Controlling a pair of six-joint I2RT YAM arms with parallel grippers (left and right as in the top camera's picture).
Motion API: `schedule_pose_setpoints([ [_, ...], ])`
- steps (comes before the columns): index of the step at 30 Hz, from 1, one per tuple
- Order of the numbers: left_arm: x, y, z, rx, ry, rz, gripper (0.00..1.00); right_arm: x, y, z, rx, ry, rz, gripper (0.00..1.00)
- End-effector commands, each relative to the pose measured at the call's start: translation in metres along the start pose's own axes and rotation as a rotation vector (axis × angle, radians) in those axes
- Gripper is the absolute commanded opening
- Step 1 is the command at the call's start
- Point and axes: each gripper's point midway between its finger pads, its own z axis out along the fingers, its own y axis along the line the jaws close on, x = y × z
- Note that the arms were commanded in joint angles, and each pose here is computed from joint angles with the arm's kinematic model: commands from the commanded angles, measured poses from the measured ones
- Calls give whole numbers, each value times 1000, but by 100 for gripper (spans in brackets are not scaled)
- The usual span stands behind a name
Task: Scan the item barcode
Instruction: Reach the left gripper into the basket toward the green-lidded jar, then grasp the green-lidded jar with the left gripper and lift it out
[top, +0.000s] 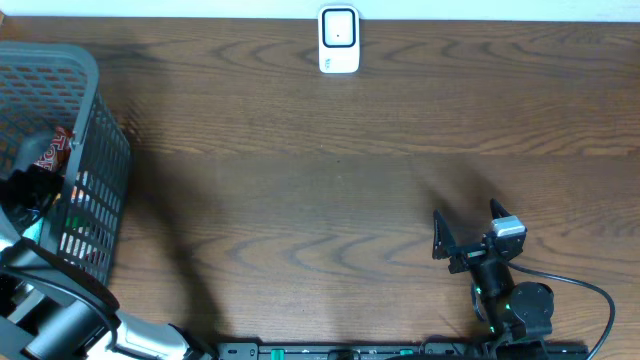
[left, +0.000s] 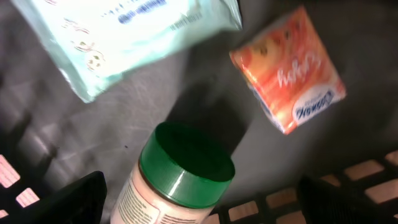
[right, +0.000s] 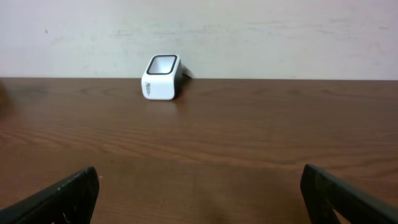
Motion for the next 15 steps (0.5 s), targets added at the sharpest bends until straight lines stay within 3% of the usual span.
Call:
schedule_pose_setpoints([
  [1, 11, -6, 13, -3, 71, 82, 98, 0, 1, 0, -3, 0, 12, 99],
  [15, 56, 17, 71, -118, 323, 75, 98, 0, 1, 0, -3, 0, 12, 99],
])
